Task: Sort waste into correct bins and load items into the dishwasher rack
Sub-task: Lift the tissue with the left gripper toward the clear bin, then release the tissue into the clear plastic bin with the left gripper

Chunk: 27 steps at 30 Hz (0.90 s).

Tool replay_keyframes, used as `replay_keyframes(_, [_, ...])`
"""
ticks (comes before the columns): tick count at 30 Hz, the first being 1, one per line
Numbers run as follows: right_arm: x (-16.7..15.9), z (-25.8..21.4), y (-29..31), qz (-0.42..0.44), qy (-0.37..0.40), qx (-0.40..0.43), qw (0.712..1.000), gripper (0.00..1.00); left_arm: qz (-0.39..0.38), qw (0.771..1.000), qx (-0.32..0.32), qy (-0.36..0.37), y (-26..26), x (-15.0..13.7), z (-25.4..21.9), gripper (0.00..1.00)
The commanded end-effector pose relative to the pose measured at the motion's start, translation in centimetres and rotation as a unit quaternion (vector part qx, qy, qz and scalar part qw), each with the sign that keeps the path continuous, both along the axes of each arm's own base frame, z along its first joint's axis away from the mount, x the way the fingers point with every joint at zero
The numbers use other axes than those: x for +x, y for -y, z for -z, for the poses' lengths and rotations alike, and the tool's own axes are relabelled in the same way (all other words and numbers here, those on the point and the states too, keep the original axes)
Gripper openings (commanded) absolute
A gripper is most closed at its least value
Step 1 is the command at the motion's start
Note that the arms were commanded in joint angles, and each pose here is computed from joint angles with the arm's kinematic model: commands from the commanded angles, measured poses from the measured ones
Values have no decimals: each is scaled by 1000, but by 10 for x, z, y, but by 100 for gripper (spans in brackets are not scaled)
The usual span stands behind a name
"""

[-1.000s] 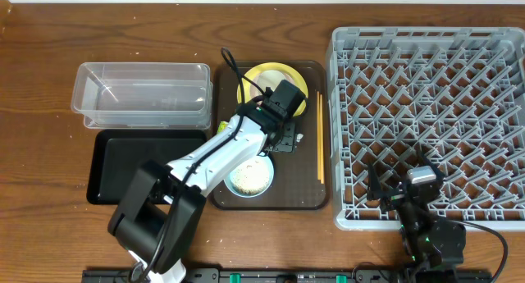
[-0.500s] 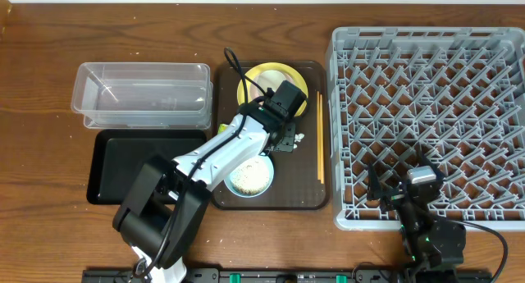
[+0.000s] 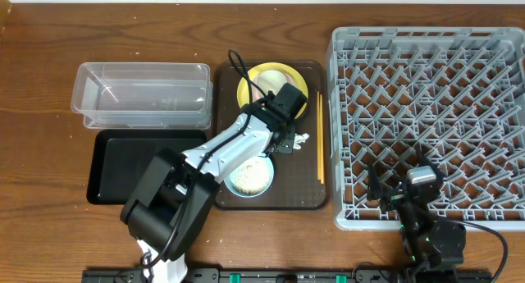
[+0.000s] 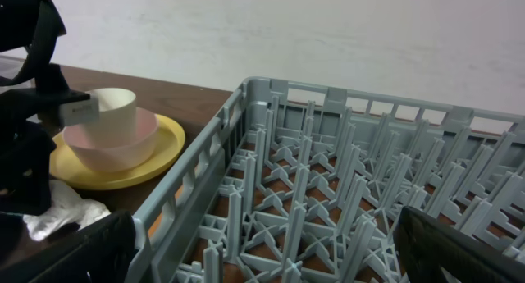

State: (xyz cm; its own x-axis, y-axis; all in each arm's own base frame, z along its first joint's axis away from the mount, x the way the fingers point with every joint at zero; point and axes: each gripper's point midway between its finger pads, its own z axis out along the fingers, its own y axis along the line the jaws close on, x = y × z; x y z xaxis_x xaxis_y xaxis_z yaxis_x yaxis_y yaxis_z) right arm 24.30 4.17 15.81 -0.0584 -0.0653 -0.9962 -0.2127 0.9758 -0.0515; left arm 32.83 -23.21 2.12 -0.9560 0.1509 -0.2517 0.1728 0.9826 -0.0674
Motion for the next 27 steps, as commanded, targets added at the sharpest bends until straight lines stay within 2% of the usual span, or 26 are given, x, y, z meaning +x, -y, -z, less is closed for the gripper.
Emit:
replay_keyframes(1, [0,2,2,5,-4,2,1000,99,0,1000,-4,15,-1,2,-13,6])
replay_keyframes(10, [0,2,2,5,-4,2,1000,99,-14,994,-43,102,-12,8,-99,6])
replay_keyframes(14, [0,2,2,5,-4,2,1000,99,-48,987,-42,149,-42,12,-140,6])
replay_keyframes(18, [0,2,2,5,-4,2,1000,99,-117,973,-17,197,-96,24,-172,6])
replay_keyframes(22, [0,2,2,6,-4,2,1000,99,-185,959,0,213,-145,37,-181,6])
replay_keyframes(27, [0,2,2,5,-4,2,1000,99,-256,947,26,193,-200,50,-165,7])
